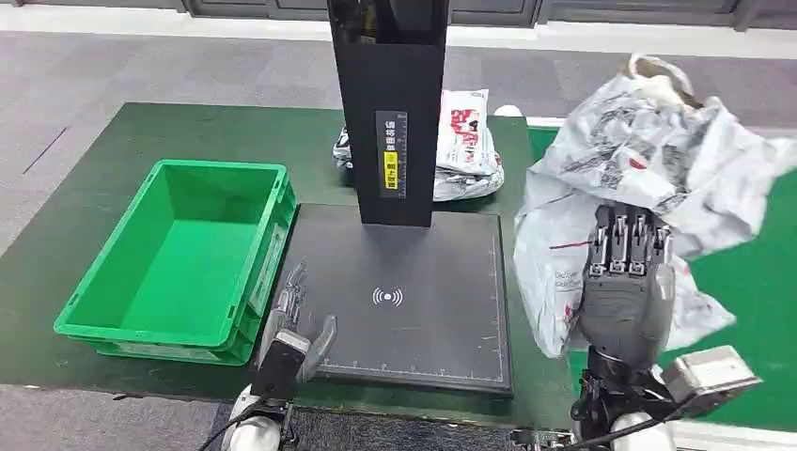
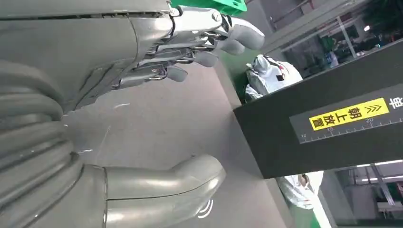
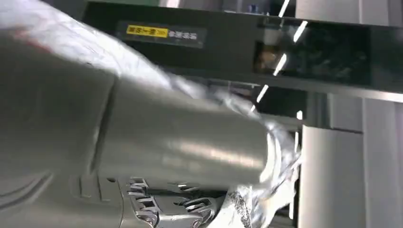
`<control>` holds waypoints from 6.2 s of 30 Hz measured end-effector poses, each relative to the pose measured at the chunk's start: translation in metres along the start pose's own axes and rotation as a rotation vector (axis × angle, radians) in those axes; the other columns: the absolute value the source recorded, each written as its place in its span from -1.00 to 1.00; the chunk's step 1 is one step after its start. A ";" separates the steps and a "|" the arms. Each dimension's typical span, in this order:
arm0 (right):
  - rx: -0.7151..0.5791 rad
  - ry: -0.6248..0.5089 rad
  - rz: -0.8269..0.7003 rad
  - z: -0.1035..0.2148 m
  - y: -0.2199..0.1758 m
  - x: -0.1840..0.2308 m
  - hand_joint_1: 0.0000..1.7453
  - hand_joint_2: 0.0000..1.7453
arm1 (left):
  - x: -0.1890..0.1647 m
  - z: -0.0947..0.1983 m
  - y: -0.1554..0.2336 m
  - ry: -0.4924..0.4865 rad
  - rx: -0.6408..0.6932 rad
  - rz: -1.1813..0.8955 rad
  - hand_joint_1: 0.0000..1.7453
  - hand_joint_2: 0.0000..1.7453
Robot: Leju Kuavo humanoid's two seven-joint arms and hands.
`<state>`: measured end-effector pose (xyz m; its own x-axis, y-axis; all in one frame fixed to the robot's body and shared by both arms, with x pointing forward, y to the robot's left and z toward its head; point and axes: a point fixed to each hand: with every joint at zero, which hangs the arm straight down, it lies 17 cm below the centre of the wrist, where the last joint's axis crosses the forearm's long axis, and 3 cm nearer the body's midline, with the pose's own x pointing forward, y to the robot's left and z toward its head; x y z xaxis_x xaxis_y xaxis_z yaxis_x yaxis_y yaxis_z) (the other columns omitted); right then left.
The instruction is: Moved the parcel from conveyor to table for the left to box.
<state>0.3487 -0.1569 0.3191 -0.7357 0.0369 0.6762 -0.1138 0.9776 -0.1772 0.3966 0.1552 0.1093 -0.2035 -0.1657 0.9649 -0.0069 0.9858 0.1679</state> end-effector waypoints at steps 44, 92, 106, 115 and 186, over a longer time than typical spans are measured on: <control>0.564 0.648 -0.616 0.006 0.213 -0.171 -1.00 -1.00 | 0.001 -0.024 -0.034 0.018 -0.063 0.093 -1.00 1.00; 0.792 0.711 -0.799 0.088 0.288 -0.115 -1.00 -1.00 | -0.033 -0.016 0.043 0.092 0.149 -0.028 1.00 1.00; 0.424 0.707 -0.665 0.070 0.200 -0.163 -1.00 -1.00 | -0.038 -0.008 0.052 0.108 0.165 -0.049 1.00 1.00; 0.273 0.410 -0.378 0.038 0.122 -0.101 -1.00 -1.00 | -0.033 0.001 0.061 0.105 0.174 -0.086 -1.00 1.00; -0.289 0.431 -0.046 0.099 -0.072 -0.088 -1.00 1.00 | -0.008 -0.154 -0.038 -0.072 -0.209 -1.437 -1.00 1.00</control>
<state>0.3555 -0.2507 0.2017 -0.3855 0.0147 0.9226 0.0936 0.9953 0.0233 0.5491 0.1145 0.1267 -0.1918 -0.9790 -0.0689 -0.1041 -0.0495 0.9933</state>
